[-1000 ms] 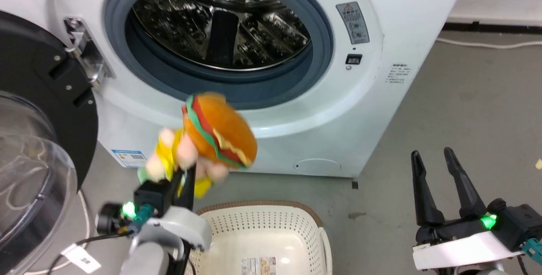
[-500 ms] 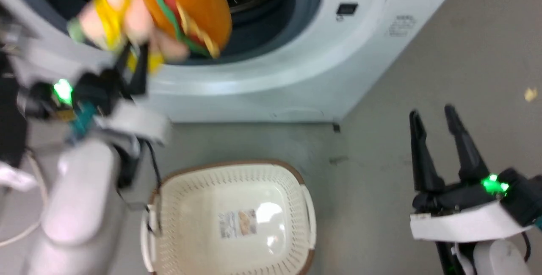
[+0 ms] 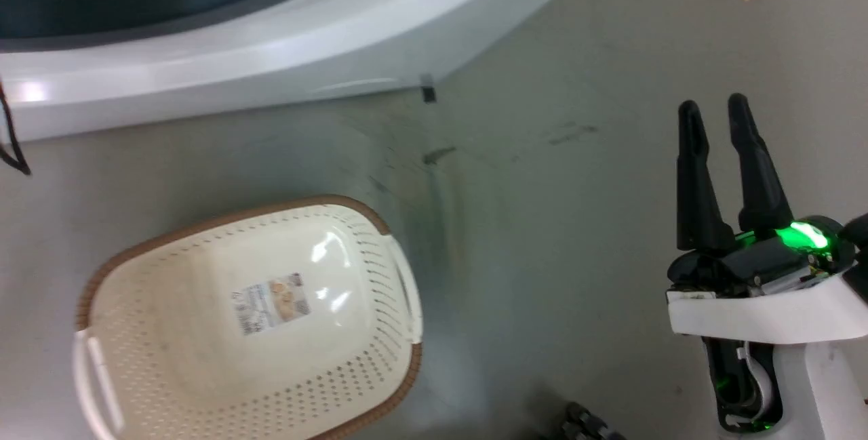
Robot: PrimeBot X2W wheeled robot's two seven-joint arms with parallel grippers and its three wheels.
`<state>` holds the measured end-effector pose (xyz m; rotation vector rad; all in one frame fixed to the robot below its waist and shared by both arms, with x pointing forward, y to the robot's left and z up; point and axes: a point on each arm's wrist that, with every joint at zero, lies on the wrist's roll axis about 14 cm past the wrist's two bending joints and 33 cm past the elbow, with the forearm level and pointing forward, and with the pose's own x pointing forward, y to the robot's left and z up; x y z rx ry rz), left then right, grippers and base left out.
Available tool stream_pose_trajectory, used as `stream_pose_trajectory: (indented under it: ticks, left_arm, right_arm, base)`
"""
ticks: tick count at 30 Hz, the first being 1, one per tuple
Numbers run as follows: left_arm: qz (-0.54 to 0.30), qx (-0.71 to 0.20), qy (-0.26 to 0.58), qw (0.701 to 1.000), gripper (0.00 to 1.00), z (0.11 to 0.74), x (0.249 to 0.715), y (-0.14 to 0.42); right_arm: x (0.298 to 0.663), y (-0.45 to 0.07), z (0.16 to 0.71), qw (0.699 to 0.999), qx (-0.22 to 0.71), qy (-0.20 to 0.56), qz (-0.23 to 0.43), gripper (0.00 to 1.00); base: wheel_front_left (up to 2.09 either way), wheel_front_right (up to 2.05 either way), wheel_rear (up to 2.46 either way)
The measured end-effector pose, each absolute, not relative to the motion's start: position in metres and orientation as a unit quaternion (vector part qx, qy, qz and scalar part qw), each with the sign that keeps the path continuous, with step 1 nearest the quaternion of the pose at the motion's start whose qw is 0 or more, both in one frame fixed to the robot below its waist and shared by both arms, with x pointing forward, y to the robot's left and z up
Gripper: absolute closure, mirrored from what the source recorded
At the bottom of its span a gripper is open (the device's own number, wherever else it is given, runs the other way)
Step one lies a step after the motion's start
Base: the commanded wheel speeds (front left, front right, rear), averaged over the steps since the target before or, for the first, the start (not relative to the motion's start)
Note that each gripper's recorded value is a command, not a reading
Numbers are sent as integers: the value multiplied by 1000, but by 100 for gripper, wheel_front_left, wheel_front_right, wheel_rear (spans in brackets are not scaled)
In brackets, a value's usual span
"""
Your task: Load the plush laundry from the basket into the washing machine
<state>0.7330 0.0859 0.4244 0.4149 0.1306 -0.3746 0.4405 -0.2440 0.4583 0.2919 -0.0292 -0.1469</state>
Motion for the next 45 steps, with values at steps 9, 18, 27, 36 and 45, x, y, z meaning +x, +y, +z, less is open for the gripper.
stream_pose_trajectory:
  ticks: [9, 18, 27, 36, 45]
  left_arm:
    - [-208, 216, 167, 939, 100, 349, 746, 64]
    - [-211, 214, 168, 939, 0, 356, 741, 64]
    - [-213, 128, 88, 965, 0, 399, 689, 62]
    - [-195, 70, 20, 978, 0, 461, 607, 83]
    - [-117, 16, -64, 991, 0, 525, 506, 134]
  right_arm:
    - [437, -254, 441, 987, 131, 14, -90, 0]
    - [438, -252, 449, 988, 129, 2, -85, 0]
    - [429, -252, 491, 991, 98, -47, -74, 0]
    - [410, -232, 521, 991, 92, -81, -45, 0]
    - [397, -197, 545, 989, 101, -109, 6, 0]
  base:
    - [0, 0, 0]
    - [0, 0, 0]
    - [0, 0, 0]
    - [0, 0, 0]
    - [0, 0, 0]
